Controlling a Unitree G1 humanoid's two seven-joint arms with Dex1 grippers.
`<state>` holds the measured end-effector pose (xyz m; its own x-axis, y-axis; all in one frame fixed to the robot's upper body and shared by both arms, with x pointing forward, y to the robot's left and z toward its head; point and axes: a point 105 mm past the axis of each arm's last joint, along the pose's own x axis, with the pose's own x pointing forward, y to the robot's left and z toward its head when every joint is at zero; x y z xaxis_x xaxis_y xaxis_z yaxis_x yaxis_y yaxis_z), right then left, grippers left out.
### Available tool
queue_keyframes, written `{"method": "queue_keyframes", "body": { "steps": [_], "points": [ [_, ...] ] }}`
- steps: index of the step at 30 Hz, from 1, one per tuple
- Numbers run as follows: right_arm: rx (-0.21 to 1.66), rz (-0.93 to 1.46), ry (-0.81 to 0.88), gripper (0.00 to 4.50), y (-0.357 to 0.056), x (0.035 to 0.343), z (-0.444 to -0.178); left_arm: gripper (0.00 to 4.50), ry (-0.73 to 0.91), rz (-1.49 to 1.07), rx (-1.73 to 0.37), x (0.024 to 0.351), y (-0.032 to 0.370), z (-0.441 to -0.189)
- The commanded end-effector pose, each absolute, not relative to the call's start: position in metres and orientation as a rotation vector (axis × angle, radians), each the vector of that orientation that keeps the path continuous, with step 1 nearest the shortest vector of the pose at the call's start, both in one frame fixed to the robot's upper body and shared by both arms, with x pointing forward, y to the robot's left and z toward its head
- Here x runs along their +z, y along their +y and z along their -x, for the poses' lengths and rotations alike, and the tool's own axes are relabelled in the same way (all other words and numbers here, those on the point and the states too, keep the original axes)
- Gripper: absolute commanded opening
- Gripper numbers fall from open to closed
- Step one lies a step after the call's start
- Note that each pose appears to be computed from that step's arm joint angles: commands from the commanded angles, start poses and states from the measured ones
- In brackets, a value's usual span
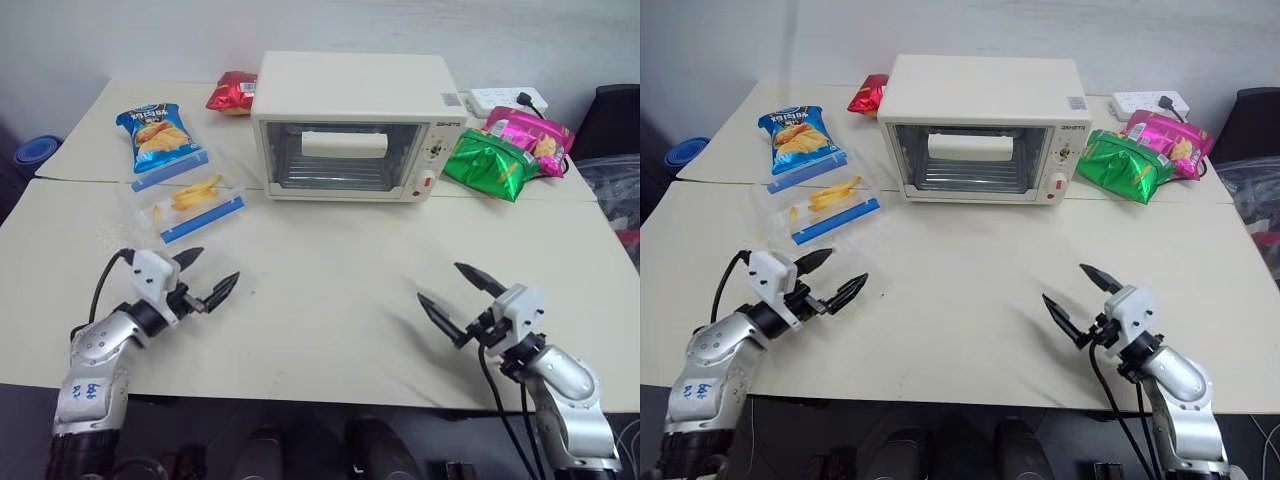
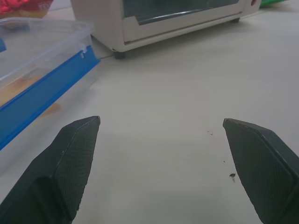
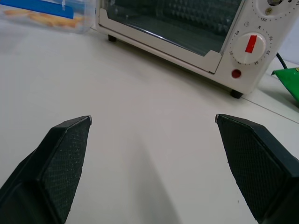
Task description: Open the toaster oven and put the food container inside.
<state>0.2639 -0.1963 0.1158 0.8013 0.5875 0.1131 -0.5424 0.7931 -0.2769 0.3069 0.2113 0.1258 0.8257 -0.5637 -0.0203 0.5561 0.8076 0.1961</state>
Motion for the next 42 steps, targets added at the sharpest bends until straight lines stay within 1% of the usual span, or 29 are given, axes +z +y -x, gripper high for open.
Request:
{"method": "queue_keyframes", "body": {
  "steps": [1,4,5,7,10,13,15,18,20,24,28,30,34,37,42],
  "points": [
    [0.616,0.240,-0.242,4.44,-0.197,0.128,-0.261,4.50,-0.032,-0.267,-0.653,0.128,0.208,-0.308],
    [0.655,0.213,-0.263,4.44,-0.189,0.137,-0.267,4.50,-0.094,-0.154,-0.667,0.150,0.211,-0.310],
    [0.695,0.171,-0.256,4.44,-0.183,0.145,-0.274,4.50,-0.090,-0.147,-0.723,0.158,0.209,-0.308],
    [0.753,0.107,-0.246,4.44,-0.172,0.167,-0.292,4.50,-0.105,-0.146,-0.802,0.180,0.211,-0.305],
    [0.784,0.061,-0.236,4.44,-0.165,0.193,-0.318,4.50,-0.159,-0.116,-0.851,0.213,0.217,-0.305],
    [0.798,0.075,-0.196,4.44,-0.159,0.205,-0.342,4.50,-0.176,-0.073,-0.881,0.230,0.217,-0.307],
    [0.833,0.080,-0.199,4.44,-0.150,0.216,-0.355,4.50,-0.199,-0.019,-0.890,0.238,0.216,-0.307],
    [0.867,0.087,-0.214,4.44,-0.136,0.231,-0.371,4.50,-0.220,0.053,-0.895,0.242,0.213,-0.305],
    [0.857,0.086,-0.227,4.44,-0.129,0.240,-0.382,4.50,-0.226,0.075,-0.895,0.241,0.209,-0.302],
    [0.881,0.077,-0.244,4.44,-0.113,0.249,-0.392,4.50,-0.207,0.075,-0.895,0.231,0.202,-0.297],
    [0.913,0.102,-0.252,4.44,-0.103,0.248,-0.394,4.50,-0.204,0.064,-0.866,0.228,0.204,-0.294],
    [0.948,0.164,-0.263,4.44,-0.095,0.249,-0.394,4.50,-0.207,0.061,-0.846,0.227,0.206,-0.295],
    [0.979,0.141,-0.307,4.44,-0.081,0.259,-0.395,4.50,-0.208,0.065,-0.820,0.222,0.208,-0.297],
    [0.986,0.133,-0.312,4.44,-0.080,0.260,-0.395,4.50,-0.207,0.070,-0.818,0.218,0.207,-0.297],
    [0.986,0.118,-0.260,4.44,-0.086,0.253,-0.393,4.50,-0.208,0.072,-0.816,0.217,0.208,-0.297]
  ]
}}
